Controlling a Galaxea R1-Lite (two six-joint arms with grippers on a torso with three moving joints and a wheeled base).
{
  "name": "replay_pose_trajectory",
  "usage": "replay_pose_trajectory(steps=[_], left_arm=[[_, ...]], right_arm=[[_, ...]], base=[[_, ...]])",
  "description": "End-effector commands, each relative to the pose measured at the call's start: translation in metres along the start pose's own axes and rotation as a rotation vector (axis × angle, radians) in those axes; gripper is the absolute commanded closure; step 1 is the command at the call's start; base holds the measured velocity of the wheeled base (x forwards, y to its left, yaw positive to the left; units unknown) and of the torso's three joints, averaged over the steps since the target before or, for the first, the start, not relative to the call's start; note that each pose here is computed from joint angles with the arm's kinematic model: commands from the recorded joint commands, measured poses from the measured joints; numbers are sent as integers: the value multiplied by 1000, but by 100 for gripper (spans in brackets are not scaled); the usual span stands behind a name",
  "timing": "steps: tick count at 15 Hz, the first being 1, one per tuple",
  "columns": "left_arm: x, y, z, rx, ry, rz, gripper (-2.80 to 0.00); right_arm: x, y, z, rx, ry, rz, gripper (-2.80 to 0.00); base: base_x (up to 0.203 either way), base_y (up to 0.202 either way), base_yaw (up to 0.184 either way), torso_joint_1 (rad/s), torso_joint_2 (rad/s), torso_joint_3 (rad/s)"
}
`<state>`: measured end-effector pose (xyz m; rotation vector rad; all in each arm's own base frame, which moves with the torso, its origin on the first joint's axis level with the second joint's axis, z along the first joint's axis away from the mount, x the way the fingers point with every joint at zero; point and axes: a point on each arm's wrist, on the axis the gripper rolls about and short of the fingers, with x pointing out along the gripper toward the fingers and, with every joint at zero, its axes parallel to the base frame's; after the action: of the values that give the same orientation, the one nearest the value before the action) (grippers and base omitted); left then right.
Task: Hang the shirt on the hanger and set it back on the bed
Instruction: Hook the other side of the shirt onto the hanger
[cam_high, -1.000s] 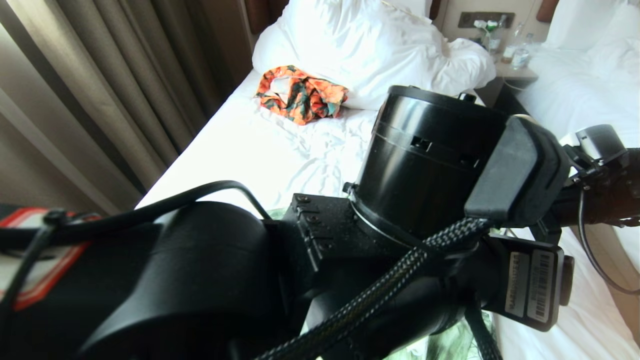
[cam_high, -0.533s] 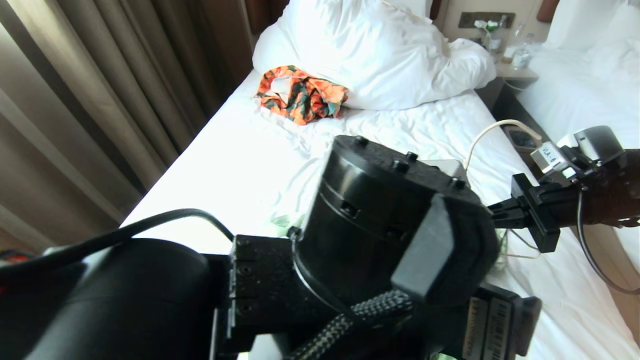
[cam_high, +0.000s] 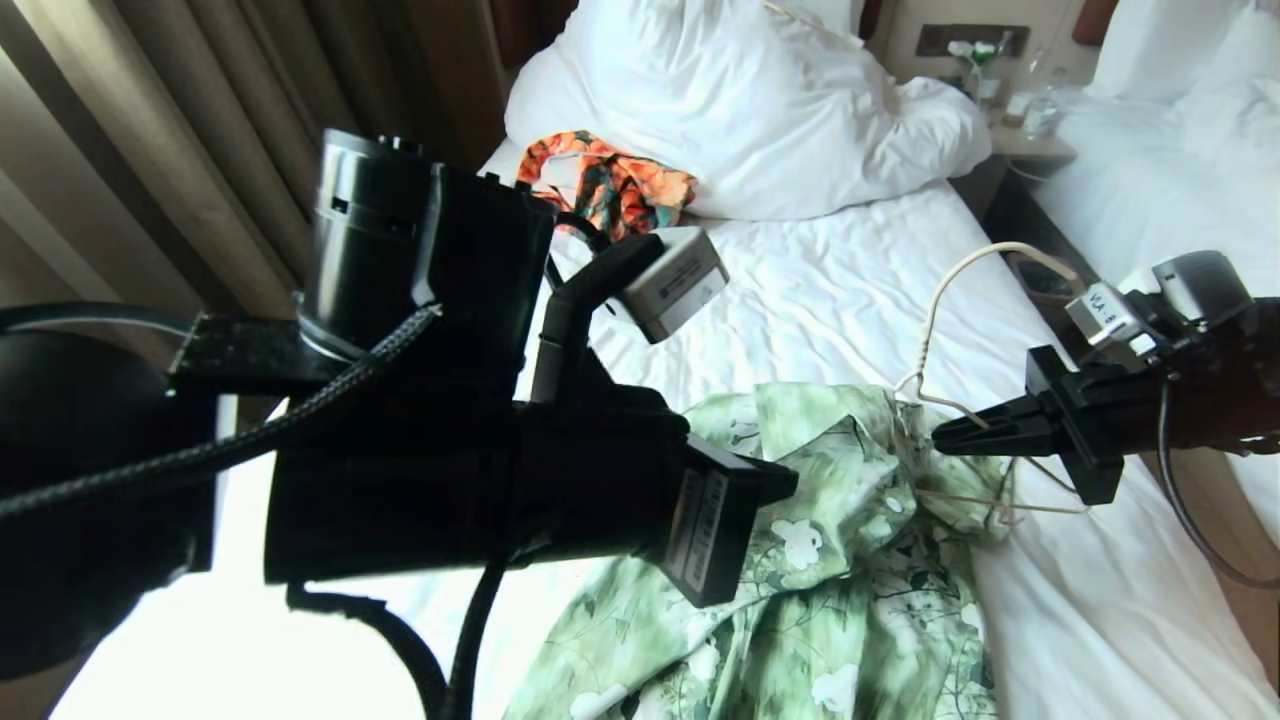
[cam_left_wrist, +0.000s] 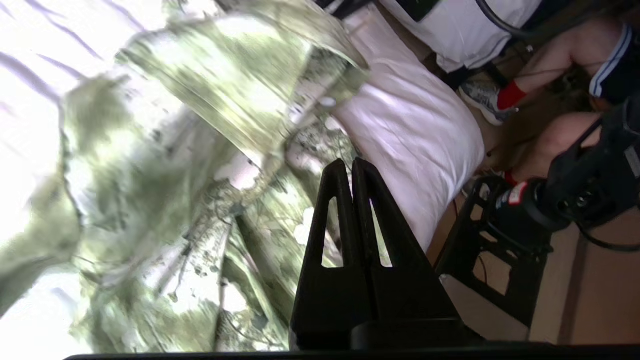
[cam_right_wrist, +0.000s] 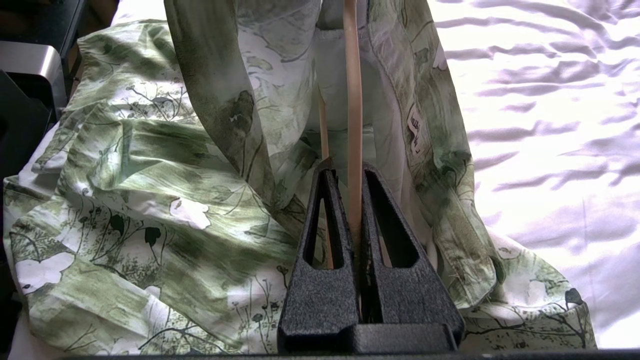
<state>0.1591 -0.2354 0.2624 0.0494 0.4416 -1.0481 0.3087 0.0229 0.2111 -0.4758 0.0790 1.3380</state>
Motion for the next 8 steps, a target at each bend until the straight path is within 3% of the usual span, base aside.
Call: replay_pose_trajectory(steps=[1,2,3,4,8], left_arm=[[21,31,-1,17,-14,9,0],[29,40,0,36,-22,-13,0],[36,45,0,48,-23,-31,-243],[42,48,0,61,-22,-36,-280],[67,59,1,123,-102,-36,-280]], right_arm=[[0,1,3,-16,-10,5,0],[0,1,4,-19,-17,8,0],[1,1,4,-21,-23,12,0],[2,1,4,-25,-27,14,0],[3,0,0,-16,-32,20,0]], base=[[0,0,0,0,0,0],[0,0,0,0,0,0],[0,0,0,0,0,0],[0,0,0,0,0,0],[0,0,0,0,0,0]])
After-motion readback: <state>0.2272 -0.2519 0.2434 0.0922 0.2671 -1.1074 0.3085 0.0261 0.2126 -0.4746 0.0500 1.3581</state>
